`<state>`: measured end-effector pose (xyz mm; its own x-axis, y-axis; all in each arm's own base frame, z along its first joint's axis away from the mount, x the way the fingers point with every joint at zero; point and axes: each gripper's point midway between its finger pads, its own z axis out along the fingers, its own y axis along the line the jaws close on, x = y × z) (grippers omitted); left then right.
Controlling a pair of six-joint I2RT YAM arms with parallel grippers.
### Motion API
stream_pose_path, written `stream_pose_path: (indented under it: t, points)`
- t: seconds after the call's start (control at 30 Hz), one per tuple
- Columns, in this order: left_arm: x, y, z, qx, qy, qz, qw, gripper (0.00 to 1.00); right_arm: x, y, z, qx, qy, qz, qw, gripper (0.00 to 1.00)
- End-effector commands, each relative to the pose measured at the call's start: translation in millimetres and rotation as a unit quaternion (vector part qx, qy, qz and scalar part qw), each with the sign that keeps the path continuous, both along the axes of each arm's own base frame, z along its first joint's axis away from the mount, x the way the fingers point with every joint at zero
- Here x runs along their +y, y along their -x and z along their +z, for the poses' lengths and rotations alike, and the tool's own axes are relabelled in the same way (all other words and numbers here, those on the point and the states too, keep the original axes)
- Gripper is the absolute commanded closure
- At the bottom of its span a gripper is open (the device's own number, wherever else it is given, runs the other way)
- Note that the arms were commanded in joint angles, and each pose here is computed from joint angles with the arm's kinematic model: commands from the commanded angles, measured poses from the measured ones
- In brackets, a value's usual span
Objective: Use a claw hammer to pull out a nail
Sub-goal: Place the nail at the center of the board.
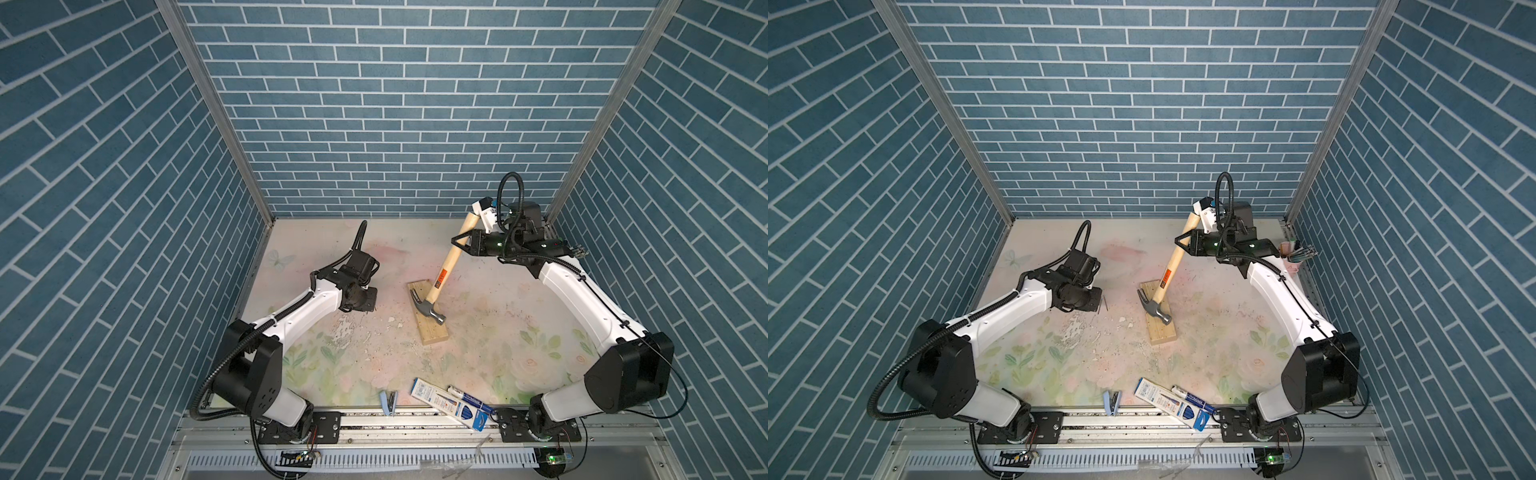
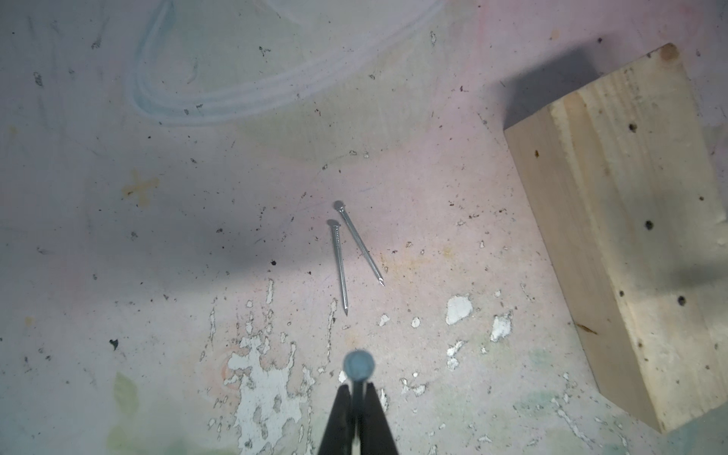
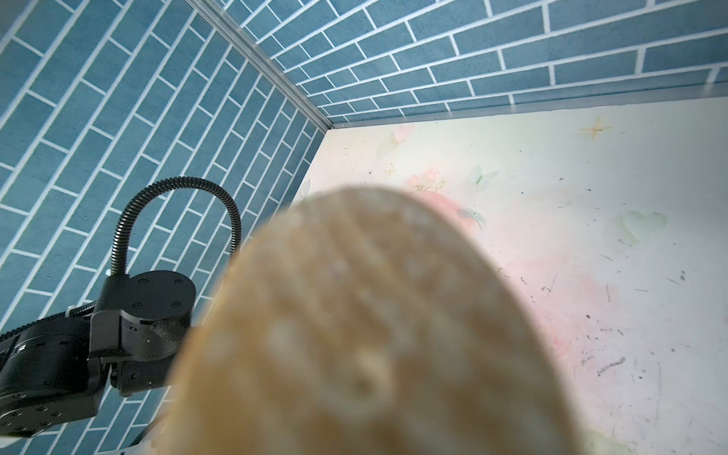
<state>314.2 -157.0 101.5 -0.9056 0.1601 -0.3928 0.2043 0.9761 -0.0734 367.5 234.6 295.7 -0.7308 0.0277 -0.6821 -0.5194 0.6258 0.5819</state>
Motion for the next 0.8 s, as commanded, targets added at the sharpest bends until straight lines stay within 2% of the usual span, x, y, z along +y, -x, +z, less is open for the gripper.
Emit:
stream_pose_path:
  t: [0.0, 0.77]
  points:
    - [3.2, -8.6, -3.8, -0.012, -0.005, 0.020, 1.000, 1.00, 3.1, 12.3, 46.9, -0.033, -0.032, 0.001, 0.999, 1.00]
    - [13.2, -20.8, -63.7, 0.019, -0.051, 0.051, 0.997, 1.00, 3.8, 23.8, 60.4, -0.063, 0.002, -0.012, 0.998, 1.00]
